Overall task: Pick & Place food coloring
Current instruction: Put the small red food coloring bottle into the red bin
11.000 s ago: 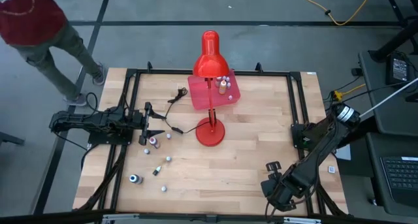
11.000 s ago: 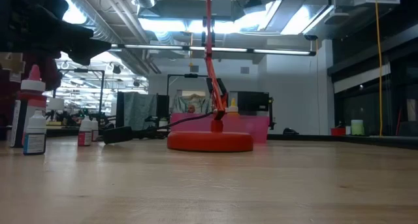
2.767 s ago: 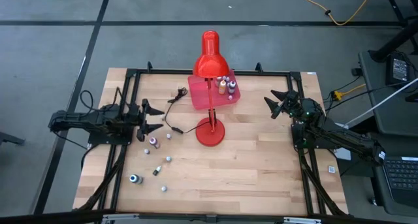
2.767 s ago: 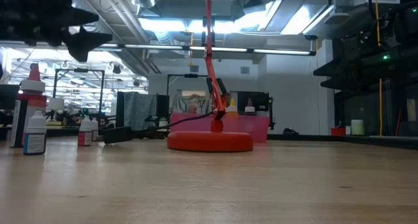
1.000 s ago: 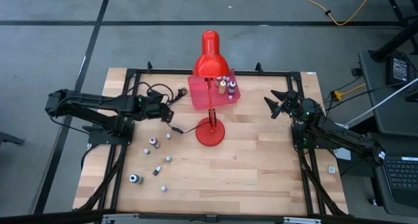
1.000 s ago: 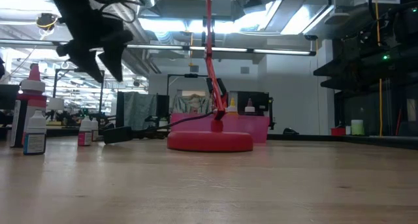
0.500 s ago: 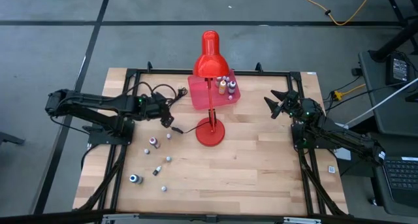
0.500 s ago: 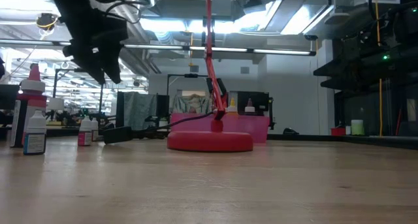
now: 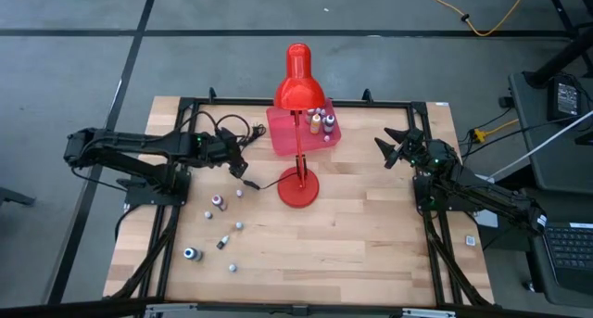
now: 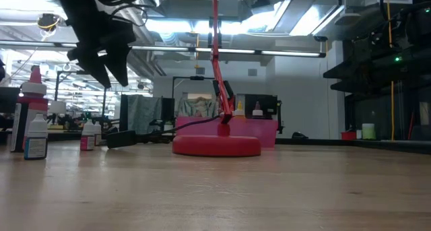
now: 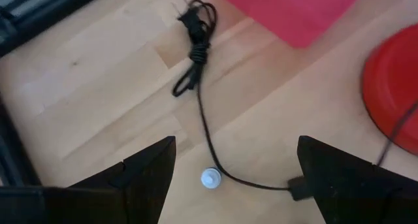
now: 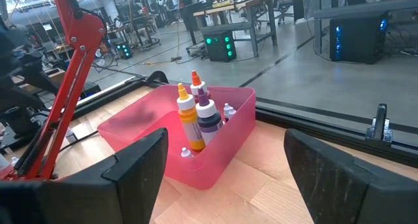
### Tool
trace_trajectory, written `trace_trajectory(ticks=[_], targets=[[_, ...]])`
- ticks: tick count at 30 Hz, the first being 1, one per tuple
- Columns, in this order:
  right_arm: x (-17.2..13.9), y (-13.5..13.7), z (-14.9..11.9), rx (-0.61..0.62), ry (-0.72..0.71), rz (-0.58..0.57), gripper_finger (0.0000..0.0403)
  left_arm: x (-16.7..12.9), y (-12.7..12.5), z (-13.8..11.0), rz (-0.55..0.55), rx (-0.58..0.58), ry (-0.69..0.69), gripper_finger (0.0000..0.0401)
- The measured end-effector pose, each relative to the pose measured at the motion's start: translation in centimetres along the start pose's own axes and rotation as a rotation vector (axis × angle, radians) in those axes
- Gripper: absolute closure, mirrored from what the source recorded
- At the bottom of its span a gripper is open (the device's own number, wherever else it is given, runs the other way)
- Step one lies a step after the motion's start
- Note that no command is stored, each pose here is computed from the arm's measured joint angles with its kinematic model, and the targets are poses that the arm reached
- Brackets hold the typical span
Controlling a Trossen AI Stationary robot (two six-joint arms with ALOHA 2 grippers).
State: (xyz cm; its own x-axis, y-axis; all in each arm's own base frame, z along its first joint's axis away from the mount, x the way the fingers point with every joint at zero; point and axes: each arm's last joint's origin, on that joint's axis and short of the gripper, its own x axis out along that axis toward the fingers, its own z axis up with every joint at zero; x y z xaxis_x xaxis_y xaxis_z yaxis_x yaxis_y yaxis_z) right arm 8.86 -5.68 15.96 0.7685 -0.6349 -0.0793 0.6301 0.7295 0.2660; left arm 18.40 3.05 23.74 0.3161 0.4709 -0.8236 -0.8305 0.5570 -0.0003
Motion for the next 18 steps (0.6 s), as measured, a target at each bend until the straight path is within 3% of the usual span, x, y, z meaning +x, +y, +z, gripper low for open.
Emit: trace_trajectory(ticks=[18], targets=[[0.0,0.0,0.0,-0.001,0.0,0.0,0.0097,0.02,-0.43,0.39,-0.069,-0.146,-0.004,0.009]])
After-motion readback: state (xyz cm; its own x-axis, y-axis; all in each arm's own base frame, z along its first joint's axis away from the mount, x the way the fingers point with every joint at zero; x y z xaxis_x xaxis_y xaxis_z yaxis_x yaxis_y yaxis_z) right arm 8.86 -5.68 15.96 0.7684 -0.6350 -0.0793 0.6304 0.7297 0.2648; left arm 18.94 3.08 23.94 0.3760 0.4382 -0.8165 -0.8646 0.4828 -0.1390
